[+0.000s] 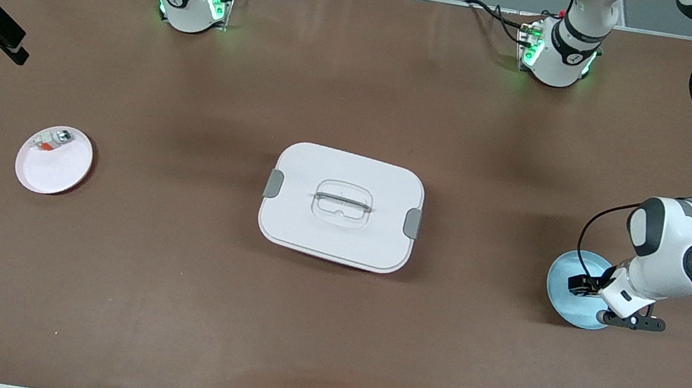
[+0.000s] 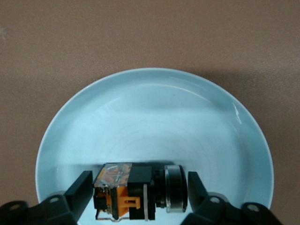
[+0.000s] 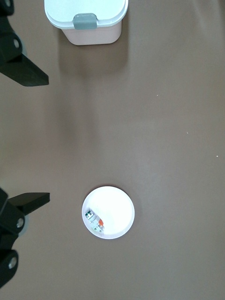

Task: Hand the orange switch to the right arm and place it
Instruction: 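Close the left gripper on the orange switch, then lift the switch with the left gripper and carry it over the box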

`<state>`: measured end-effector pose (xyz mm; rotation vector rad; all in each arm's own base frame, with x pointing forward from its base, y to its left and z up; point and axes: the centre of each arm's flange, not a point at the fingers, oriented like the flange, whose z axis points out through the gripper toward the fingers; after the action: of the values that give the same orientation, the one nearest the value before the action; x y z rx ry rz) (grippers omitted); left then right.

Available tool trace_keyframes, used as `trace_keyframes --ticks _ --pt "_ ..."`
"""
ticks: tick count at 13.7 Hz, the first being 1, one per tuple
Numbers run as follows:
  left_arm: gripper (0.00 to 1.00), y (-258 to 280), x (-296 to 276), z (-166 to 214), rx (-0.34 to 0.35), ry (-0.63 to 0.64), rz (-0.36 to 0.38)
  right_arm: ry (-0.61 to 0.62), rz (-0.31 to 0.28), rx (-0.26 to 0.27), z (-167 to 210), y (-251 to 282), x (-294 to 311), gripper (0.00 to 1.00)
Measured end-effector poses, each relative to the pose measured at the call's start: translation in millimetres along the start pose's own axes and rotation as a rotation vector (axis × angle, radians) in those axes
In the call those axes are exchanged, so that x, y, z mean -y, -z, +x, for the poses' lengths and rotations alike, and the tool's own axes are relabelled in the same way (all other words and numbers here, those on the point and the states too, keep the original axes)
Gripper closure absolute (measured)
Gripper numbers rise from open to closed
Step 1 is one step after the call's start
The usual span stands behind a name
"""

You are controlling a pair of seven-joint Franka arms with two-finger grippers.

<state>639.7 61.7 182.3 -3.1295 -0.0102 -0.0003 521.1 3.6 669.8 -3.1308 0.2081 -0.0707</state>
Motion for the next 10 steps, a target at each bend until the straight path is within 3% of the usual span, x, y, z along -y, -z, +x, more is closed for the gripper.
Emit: trace_keyframes --ticks 2,6,10 --pt "0.28 0.7 -2.5 0.9 -0.002 0.016 -0.001 -0.021 0.016 0.018 -1.8 -1.6 1.0 0.0" --pt "0.28 17.4 -5.4 10.2 -0.037 0.031 -0.001 -0.049 0.033 0.06 -4.7 -5.6 -7.0 0.0" --pt "0.28 81.1 -27.6 19.0 -0.047 0.0 -0.002 -0.046 0.033 0.077 -6.4 -7.8 -6.3 0.0"
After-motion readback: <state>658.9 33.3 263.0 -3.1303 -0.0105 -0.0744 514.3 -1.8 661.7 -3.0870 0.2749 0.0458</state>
